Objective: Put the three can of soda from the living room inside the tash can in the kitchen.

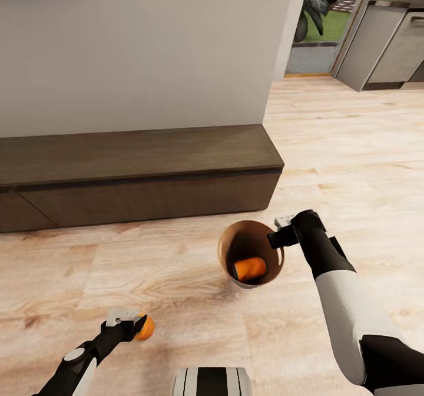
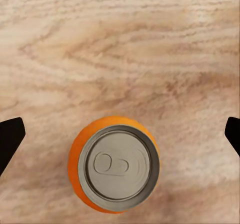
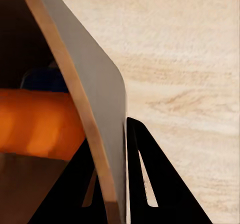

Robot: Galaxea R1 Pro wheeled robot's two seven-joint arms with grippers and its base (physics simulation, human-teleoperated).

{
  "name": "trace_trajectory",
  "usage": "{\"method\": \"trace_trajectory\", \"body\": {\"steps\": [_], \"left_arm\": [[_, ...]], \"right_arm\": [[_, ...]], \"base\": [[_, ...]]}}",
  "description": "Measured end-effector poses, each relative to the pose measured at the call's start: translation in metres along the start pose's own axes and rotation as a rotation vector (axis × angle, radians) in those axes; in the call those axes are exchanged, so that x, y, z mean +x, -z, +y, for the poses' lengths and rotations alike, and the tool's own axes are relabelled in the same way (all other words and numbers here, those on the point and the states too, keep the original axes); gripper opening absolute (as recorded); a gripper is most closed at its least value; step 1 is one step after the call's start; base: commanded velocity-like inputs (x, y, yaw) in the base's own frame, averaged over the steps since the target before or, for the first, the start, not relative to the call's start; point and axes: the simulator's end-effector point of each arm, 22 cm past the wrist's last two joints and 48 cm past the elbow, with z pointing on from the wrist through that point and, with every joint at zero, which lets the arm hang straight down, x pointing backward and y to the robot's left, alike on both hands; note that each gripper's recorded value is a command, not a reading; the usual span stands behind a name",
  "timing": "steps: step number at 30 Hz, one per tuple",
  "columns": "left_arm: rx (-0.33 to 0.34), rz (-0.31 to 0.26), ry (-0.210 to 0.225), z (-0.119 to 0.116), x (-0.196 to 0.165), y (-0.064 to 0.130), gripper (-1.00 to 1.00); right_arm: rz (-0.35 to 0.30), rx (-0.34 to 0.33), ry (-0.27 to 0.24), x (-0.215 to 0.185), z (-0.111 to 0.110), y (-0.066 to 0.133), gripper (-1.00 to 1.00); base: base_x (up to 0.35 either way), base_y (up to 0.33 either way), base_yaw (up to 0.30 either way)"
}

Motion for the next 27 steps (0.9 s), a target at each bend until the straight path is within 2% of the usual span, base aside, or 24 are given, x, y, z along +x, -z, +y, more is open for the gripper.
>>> {"method": "trace_trajectory", "body": {"steps": [4,15,27], "left_arm": [[-0.001,0.001,0.003,0.0,0.0,0.0,1.0],[-0.003,0.001,0.002,0.001,0.001,0.0,1.0],[-0.006,0.063,0.007,0.004,0.032,-0.008,1.0]], "right_arm": [[-0.004,-0.017,-0.011,-0.001,0.004,0.001,-1.0],[-0.003,-0.008,-0.007,0.0,0.002,0.0,-1.0],[0.045,-0.014,-0.01,0.016,0.001,-0.029,-1.0]], "base": [[0.104,0.103,0.0],[0.015,0.015,0.0],[0.0,0.0,0.0]]}}
